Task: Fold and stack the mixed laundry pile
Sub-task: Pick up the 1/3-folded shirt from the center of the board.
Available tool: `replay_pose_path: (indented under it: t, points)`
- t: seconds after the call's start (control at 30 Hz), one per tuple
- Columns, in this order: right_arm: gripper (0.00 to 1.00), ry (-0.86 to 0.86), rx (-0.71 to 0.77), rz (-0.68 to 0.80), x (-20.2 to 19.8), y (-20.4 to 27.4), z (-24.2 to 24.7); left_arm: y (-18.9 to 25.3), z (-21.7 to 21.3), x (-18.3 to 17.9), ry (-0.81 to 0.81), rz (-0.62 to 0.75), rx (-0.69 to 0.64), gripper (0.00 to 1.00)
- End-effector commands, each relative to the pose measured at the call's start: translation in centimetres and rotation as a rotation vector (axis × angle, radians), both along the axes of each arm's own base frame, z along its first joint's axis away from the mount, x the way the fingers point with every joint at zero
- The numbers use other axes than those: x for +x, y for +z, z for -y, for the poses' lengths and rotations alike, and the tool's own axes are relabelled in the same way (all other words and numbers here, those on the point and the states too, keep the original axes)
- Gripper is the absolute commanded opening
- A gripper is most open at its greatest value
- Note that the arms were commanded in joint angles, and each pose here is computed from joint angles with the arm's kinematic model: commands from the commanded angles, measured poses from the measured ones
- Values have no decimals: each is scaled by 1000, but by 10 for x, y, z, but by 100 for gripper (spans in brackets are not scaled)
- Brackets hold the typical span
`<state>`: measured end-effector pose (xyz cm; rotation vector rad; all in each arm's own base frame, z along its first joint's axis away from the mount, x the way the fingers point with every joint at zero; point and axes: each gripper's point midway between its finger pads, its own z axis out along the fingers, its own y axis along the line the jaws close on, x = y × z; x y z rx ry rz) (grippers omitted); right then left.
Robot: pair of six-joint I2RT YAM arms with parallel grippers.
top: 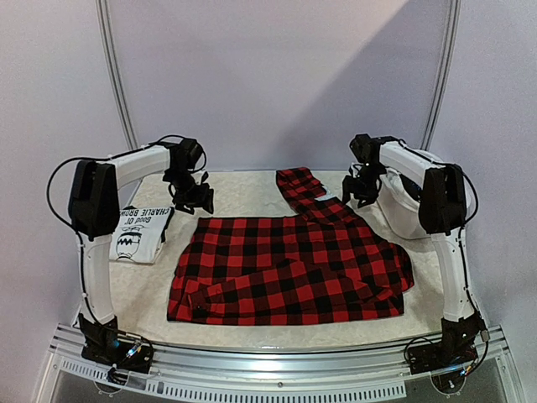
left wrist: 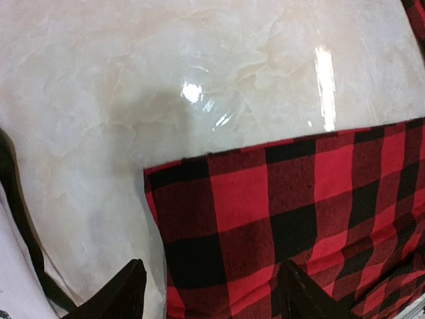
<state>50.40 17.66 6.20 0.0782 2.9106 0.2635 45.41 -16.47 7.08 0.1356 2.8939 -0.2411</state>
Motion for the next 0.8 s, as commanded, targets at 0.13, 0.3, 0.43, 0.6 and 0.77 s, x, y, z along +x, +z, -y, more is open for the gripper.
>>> replay_pose_path:
  t: [0.13, 0.3, 0.43, 0.6, 0.77]
  points:
    - [57, 48, 0, -40, 11, -36, 5, -30, -5, 16, -17, -76, 39, 63]
    - [57, 61, 10, -19, 21, -43, 4, -42, -5, 18, -20, -106, 53, 60]
    - [57, 61, 23, 9, 30, -47, 2, -51, -6, 14, -12, -128, 55, 56]
    - [57, 46, 41, 39, 41, -52, -2, -56, -7, 13, -3, -131, 54, 53]
    - [53, 49, 86, 48, 47, -59, -11, -64, -5, 15, -2, -140, 47, 50]
